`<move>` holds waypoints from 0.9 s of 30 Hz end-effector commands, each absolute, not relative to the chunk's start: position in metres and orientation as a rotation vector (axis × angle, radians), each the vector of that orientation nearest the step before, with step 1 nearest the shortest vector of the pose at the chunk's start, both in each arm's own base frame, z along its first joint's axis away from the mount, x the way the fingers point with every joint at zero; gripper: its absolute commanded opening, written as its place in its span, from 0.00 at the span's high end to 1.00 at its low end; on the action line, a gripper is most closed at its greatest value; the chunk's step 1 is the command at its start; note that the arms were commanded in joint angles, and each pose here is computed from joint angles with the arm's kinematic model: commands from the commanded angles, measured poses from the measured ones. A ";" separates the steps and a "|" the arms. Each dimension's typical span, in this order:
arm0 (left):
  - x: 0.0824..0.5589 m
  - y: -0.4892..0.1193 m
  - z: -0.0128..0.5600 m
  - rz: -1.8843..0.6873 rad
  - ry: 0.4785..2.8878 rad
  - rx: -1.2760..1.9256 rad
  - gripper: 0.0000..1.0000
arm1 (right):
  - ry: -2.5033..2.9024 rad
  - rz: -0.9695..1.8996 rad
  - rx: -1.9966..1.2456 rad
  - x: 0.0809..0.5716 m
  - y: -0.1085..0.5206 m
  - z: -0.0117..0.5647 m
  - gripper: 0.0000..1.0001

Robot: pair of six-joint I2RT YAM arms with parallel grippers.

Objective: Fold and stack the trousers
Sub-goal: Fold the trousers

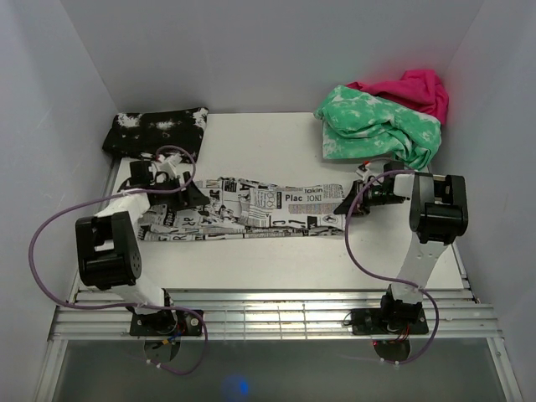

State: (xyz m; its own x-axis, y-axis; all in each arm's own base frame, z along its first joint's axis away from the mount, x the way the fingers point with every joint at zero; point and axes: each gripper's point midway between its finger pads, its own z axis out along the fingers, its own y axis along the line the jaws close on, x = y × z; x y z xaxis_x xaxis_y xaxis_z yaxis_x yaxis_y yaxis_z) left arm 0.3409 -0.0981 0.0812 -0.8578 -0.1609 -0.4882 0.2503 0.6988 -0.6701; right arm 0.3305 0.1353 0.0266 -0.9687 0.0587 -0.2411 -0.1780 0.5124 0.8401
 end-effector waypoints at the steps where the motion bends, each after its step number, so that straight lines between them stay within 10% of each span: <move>1: 0.330 -0.068 0.090 -0.872 2.387 0.157 0.18 | 2.495 1.348 -0.157 0.332 0.098 0.055 0.92; 27: 0.330 -0.028 0.045 -0.860 2.466 0.004 0.23 | 2.024 1.725 -0.149 0.335 0.081 0.228 0.92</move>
